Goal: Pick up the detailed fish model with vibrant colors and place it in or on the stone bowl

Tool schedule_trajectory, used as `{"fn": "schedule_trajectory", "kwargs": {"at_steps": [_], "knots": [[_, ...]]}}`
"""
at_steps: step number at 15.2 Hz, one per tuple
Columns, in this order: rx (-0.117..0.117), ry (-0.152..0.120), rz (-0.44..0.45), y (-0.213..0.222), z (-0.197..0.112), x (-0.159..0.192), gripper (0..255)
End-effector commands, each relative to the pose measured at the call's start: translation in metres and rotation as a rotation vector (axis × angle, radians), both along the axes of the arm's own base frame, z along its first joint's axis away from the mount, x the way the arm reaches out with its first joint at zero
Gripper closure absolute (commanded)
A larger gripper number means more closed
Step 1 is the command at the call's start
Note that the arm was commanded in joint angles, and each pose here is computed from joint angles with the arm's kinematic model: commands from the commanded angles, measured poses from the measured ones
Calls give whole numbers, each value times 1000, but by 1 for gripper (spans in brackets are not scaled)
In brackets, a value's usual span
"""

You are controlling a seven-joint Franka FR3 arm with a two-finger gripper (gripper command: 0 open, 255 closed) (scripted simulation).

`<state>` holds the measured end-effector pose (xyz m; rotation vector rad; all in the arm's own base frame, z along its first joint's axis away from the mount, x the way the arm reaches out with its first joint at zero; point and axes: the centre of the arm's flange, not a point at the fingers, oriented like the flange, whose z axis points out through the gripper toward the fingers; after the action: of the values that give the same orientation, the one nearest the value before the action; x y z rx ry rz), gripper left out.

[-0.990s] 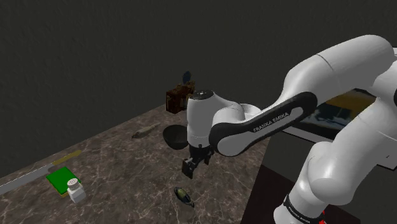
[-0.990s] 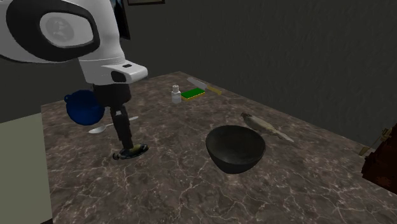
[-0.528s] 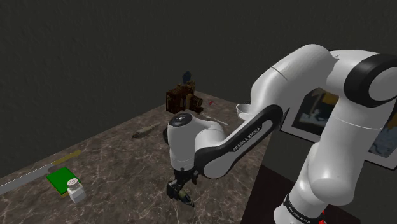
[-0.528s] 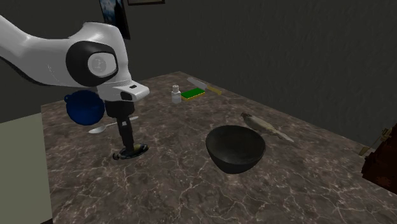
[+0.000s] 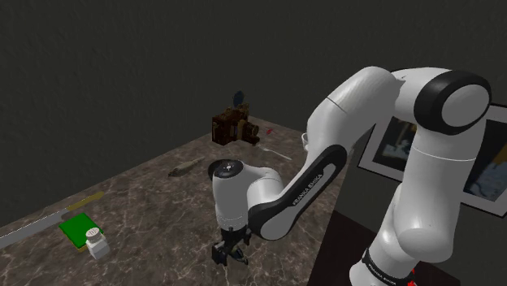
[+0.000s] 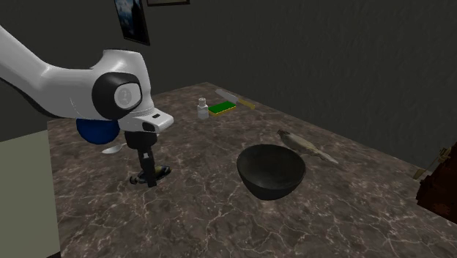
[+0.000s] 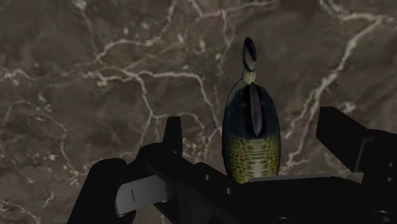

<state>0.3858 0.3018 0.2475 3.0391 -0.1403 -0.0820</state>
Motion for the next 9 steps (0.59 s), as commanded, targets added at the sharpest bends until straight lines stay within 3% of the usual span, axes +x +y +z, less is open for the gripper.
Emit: {"fn": "schedule_trajectory", "kwargs": {"at_steps": [1,7,8,9], "knots": [[0,0,0,-1,-4,0,0],[0,0,0,-1,-4,0,0],[0,0,0,-1,-4,0,255],[0,0,0,-1,-4,0,255]]}}
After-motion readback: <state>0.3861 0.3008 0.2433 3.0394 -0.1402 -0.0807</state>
